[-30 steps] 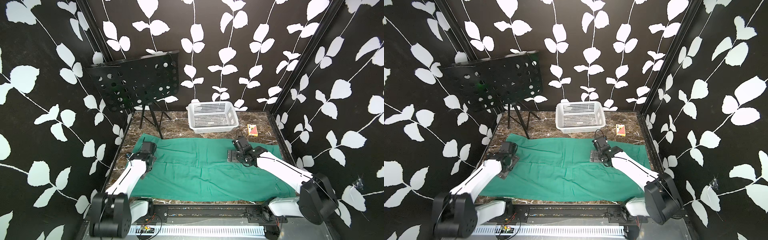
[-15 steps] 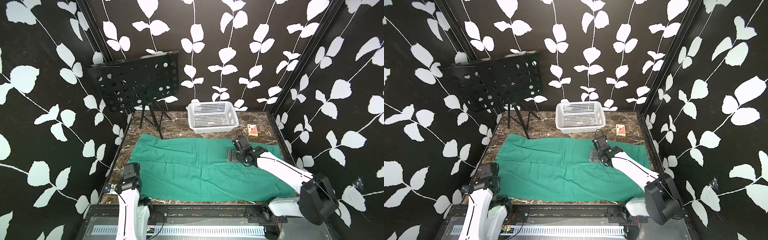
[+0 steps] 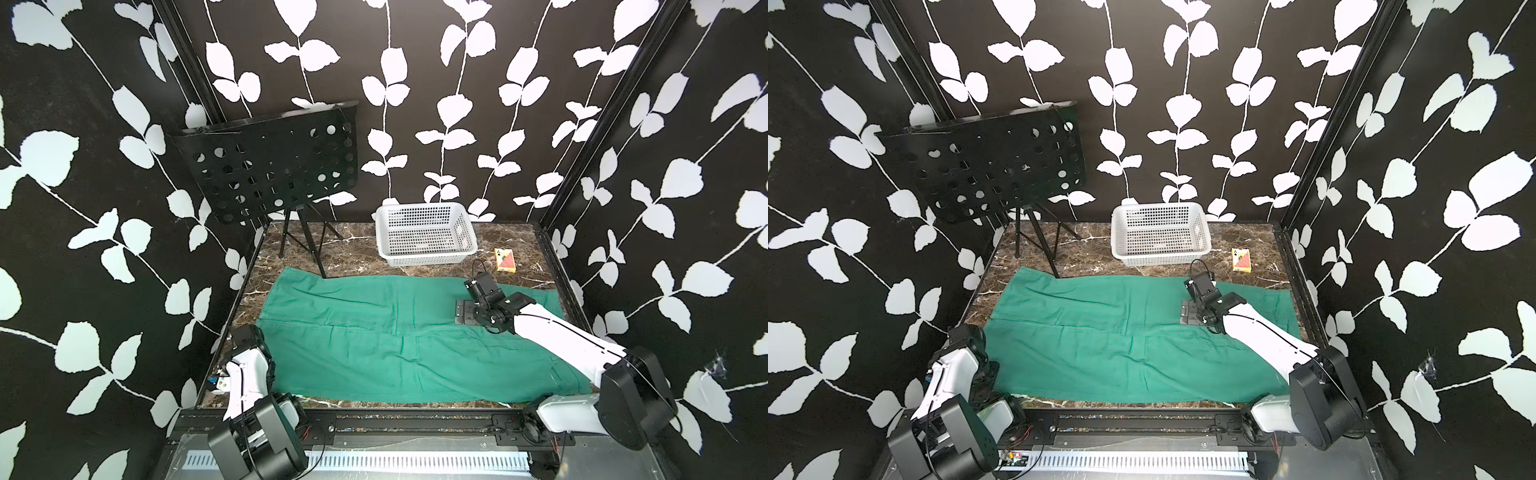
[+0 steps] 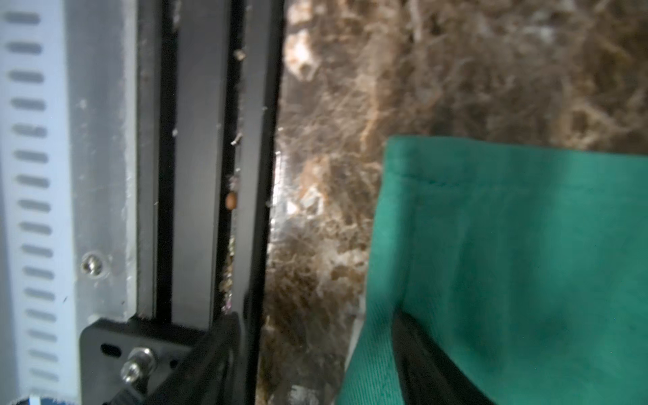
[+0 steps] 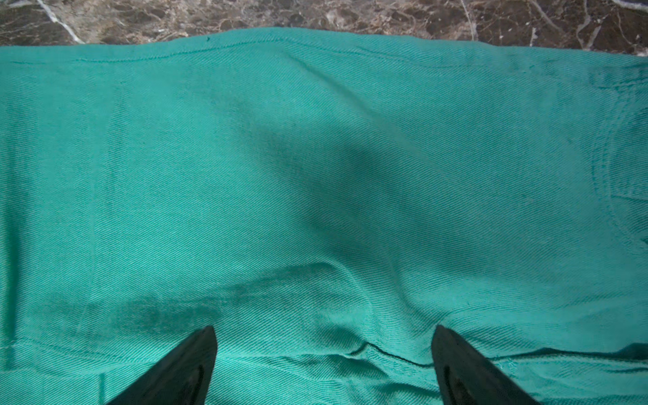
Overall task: Roll up the long pants
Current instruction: Fold the long pant at the center of the board.
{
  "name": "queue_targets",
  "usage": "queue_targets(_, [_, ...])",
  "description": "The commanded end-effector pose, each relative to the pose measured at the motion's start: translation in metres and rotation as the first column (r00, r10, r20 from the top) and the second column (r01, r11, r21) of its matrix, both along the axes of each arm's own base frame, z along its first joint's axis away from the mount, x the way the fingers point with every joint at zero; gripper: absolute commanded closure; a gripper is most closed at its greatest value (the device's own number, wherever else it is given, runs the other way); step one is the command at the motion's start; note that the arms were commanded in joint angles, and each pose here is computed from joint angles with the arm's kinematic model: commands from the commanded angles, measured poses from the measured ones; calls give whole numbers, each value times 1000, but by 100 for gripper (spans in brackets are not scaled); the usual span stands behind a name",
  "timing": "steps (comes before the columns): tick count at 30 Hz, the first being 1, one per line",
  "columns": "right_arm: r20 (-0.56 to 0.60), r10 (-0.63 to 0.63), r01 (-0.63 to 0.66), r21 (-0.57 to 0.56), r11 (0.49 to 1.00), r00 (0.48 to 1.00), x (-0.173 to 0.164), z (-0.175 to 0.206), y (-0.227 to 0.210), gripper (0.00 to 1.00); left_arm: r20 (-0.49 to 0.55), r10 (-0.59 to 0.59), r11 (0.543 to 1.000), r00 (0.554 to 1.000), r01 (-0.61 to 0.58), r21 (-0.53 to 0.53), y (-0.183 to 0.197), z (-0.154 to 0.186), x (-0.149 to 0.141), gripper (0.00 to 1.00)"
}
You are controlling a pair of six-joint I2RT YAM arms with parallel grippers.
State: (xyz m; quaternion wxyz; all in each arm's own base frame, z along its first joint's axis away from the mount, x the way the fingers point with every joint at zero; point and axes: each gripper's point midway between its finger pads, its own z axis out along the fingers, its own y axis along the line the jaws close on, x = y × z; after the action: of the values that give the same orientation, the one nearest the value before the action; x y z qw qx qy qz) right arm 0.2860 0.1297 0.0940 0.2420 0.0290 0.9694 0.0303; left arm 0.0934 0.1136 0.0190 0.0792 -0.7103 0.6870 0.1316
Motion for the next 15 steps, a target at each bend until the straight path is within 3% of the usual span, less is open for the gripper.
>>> queue_targets(1, [21,-16,17,-6,1000,1000,2,9,-1,2,28,-58,998,998,57,13,2,10,5,33])
queue_targets(8, [15,-13,14,-5,1000,1000,5,9,1,2,48,-68,996,997,65,60,7,31,6,33])
queue_targets(15, [15,-24,24,-14,1000,1000,3,10,-2,2,101,-59,998,993,57,22,3,4,18,38])
